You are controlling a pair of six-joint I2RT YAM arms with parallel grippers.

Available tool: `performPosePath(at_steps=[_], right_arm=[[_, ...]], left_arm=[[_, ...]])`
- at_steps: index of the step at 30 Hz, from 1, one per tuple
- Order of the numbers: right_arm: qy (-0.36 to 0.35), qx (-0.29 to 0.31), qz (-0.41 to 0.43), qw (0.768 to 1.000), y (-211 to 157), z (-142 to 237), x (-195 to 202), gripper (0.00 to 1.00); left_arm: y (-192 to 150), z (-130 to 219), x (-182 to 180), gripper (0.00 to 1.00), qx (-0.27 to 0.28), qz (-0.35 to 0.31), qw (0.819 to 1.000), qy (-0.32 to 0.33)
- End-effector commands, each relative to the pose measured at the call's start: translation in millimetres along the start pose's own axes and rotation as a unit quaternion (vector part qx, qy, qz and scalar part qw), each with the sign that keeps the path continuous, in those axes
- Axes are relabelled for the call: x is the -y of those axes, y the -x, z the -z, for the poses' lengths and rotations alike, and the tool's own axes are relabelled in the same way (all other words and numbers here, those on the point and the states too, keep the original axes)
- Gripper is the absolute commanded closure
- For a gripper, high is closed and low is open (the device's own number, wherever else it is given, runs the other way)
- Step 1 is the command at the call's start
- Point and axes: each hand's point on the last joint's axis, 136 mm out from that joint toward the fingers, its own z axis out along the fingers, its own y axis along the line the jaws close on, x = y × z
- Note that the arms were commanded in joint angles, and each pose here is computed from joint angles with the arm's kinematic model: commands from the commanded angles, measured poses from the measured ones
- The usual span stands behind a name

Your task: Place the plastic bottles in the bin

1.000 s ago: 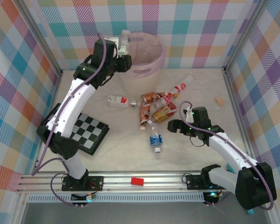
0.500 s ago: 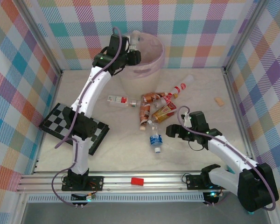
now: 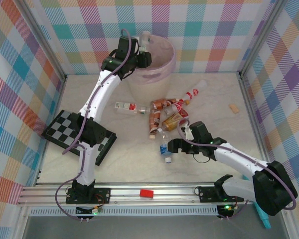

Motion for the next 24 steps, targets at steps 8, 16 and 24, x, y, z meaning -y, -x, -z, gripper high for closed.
performPosePath(at_steps=[8, 16, 24], right_arm=[[-0.002, 0.013, 0.013, 1.0, 14.5, -3.6, -14.8, 0.06], [-0.029, -0.003, 0.022, 0.999, 10.0, -14.7, -18.9, 0.06], [-0.077, -0.028, 0.04, 0.996, 3.7, -33.9, -19.2, 0.06]], left_arm=[[-13.5, -14.5, -10.5, 0.18, -0.025, 0.01, 1.0, 0.001], [-3.5, -8.1, -3.4, 0.17, -0.01, 0.011, 1.0, -0.014], [22.0, 19.0, 11.2, 0.14, 0.025, 0.007, 0.999, -0.042]])
